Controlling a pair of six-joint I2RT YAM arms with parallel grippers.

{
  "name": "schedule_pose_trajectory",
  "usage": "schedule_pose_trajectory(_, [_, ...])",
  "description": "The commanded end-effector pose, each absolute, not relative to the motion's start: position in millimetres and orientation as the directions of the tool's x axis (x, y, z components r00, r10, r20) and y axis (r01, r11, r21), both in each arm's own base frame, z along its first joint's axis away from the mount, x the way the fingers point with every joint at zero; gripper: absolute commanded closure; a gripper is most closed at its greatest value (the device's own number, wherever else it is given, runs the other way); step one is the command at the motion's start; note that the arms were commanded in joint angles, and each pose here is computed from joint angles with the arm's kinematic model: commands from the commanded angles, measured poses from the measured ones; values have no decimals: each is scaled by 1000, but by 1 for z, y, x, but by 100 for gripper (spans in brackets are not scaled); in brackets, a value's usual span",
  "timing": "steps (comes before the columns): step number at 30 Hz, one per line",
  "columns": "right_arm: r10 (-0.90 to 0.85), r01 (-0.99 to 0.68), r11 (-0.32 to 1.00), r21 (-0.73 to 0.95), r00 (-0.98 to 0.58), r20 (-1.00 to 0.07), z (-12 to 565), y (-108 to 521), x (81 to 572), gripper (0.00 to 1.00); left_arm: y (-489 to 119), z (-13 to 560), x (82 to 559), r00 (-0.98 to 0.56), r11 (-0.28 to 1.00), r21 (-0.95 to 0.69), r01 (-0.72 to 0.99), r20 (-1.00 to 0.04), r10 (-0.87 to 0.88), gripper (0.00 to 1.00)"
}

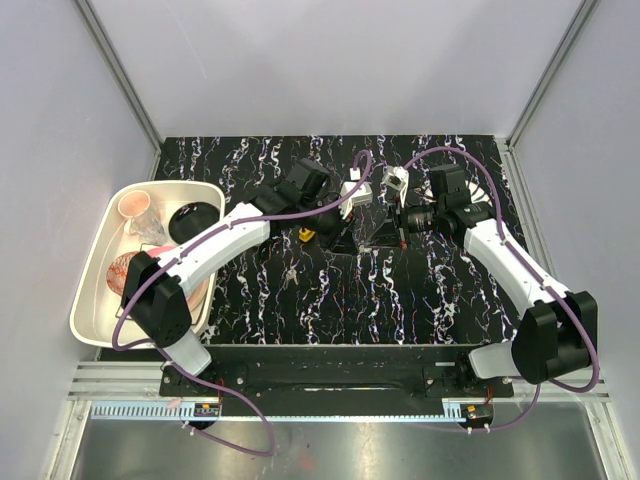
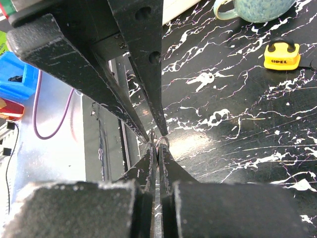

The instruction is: Unlock with the key

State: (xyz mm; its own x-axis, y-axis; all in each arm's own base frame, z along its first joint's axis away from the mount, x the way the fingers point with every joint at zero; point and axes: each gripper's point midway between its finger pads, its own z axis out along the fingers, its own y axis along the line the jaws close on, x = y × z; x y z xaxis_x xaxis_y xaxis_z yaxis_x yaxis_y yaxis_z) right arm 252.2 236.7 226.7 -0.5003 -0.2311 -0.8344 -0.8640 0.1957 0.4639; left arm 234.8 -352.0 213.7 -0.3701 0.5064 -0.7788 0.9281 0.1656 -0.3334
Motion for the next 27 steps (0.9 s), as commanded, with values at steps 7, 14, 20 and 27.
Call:
schedule_pose_trajectory(7, [-239,-872,175,458,-489,-839,226,237,251,100,-360,241,242,-306,135,-274,952,-838,451,76])
schedule_pose_trajectory(14, [-240,-870,172,463,-492,-837,226,236,249,100,-362,235,242,-318,129,-291,948,-830,459,78])
schedule_pose_trajectory(20, [-240,-872,165,461,-489,-838,227,237,248,100,-364,234,240,-322,121,-301,946,-828,459,87])
schedule_pose_trajectory(27, [-240,-871,167,462,-491,-838,227,237,249,100,-365,230,238,-332,107,-320,941,-822,463,100])
